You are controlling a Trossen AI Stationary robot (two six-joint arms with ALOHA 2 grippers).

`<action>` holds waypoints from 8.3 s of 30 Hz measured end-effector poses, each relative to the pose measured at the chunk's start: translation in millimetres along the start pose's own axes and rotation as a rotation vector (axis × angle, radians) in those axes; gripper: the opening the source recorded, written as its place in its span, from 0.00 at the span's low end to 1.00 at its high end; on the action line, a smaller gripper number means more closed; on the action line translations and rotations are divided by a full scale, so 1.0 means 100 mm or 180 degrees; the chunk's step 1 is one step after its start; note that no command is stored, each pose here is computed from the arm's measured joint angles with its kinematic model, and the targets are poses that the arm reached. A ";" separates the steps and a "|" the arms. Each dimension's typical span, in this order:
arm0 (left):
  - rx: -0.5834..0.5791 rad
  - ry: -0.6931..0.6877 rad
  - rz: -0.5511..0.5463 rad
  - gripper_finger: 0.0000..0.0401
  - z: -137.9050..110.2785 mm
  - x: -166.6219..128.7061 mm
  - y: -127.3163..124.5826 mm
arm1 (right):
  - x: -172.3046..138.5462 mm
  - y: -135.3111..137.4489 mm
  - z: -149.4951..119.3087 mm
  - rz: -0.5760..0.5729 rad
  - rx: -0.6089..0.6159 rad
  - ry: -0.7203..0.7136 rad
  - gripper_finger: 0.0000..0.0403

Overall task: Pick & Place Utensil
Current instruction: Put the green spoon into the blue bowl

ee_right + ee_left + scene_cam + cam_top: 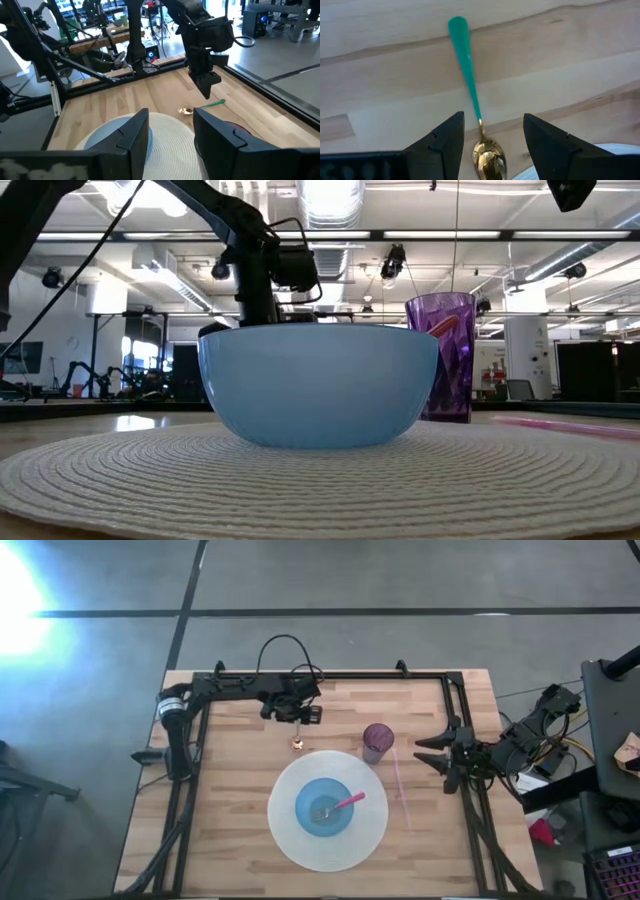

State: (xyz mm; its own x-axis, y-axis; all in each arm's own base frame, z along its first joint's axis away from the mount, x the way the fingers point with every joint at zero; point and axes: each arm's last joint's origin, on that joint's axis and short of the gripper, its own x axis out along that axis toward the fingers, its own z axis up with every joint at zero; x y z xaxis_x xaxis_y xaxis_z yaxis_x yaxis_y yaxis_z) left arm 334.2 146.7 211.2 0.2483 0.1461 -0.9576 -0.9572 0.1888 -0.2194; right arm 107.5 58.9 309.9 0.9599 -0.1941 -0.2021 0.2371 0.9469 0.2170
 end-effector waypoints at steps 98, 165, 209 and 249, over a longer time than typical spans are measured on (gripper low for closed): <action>0.1147 -0.0239 0.0703 0.00 -0.21 0.13 0.15 | 0.00 0.00 0.01 0.0010 0.0055 -0.0022 0.37; 0.2258 -0.2725 -0.0690 0.00 -1.95 -1.21 -0.38 | 0.55 0.60 -0.22 0.0079 -0.0475 -0.0039 0.37; 0.3173 -0.3145 -0.0787 0.00 -2.19 -1.05 -0.39 | 1.39 0.76 -0.53 -0.0994 -0.0116 -0.0625 0.51; 0.3848 -0.3244 -0.0610 0.00 -2.36 -1.09 -0.37 | 2.15 1.21 -0.49 -0.1322 0.0166 -0.1082 0.50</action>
State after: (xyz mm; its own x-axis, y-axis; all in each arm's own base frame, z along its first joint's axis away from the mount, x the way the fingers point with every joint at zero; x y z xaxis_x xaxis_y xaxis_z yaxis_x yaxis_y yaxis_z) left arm 307.1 -105.1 279.2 0.8121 0.4970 -0.3057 -0.3483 0.8332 0.4294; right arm 335.5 144.2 245.4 0.7758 -0.6298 0.0378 0.6059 0.7604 0.2336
